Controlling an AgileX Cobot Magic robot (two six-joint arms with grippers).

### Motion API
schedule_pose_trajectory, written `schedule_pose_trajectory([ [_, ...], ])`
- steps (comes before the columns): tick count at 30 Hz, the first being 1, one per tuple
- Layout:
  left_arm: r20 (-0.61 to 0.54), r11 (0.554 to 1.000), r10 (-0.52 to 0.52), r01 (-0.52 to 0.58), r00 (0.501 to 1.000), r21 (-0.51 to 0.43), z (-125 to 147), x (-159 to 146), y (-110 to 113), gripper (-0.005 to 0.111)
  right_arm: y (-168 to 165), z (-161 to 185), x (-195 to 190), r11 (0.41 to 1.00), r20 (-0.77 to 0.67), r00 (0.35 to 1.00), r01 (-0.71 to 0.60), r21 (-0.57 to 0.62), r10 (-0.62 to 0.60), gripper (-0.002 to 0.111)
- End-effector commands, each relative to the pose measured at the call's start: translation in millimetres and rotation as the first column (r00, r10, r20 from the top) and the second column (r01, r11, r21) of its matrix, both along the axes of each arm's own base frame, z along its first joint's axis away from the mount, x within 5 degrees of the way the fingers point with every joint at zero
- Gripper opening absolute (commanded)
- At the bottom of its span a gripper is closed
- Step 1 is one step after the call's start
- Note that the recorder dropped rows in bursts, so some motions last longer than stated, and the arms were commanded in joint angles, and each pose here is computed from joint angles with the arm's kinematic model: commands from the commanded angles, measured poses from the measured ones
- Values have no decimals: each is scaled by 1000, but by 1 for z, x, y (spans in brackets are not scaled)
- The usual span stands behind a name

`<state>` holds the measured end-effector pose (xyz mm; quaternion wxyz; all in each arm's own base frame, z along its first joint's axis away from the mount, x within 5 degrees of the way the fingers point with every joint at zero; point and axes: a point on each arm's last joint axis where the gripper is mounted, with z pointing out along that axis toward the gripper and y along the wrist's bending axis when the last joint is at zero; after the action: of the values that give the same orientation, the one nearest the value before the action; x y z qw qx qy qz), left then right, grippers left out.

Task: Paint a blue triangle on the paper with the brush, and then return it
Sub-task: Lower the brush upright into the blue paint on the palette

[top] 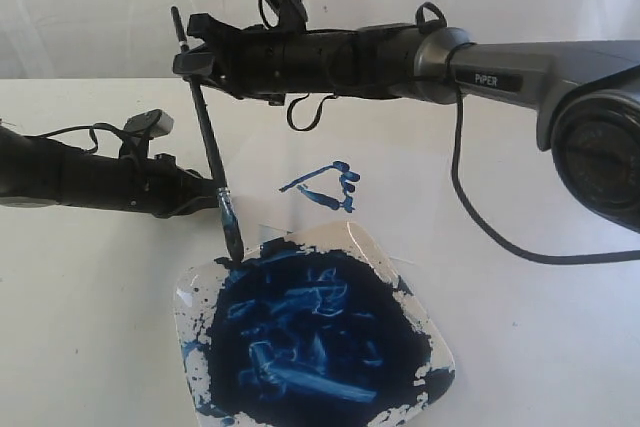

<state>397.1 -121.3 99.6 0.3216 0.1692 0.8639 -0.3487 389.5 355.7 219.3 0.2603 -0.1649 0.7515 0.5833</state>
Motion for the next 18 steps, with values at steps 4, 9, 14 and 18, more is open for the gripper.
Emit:
schedule_pose_trajectory([
  [4, -7, 998, -8, 8, 1000, 58, -7, -3, 1, 0, -36, -4, 11, 994, 6, 995, 102, -43, -102, 0],
  [9, -7, 998, -8, 8, 1000, 58, -7, -3, 1, 0, -57, -5, 6, 980, 20, 985, 170, -107, -169, 0],
  [14, -7, 998, -8, 8, 1000, 58, -7, -3, 1, 0, -78, -10, -2, 954, 24, 971, 239, -178, -239, 0],
  [18, -7, 998, -8, 8, 1000, 58, -7, -3, 1, 0, -89, -16, -11, 936, 41, 964, 263, -232, -261, 0],
])
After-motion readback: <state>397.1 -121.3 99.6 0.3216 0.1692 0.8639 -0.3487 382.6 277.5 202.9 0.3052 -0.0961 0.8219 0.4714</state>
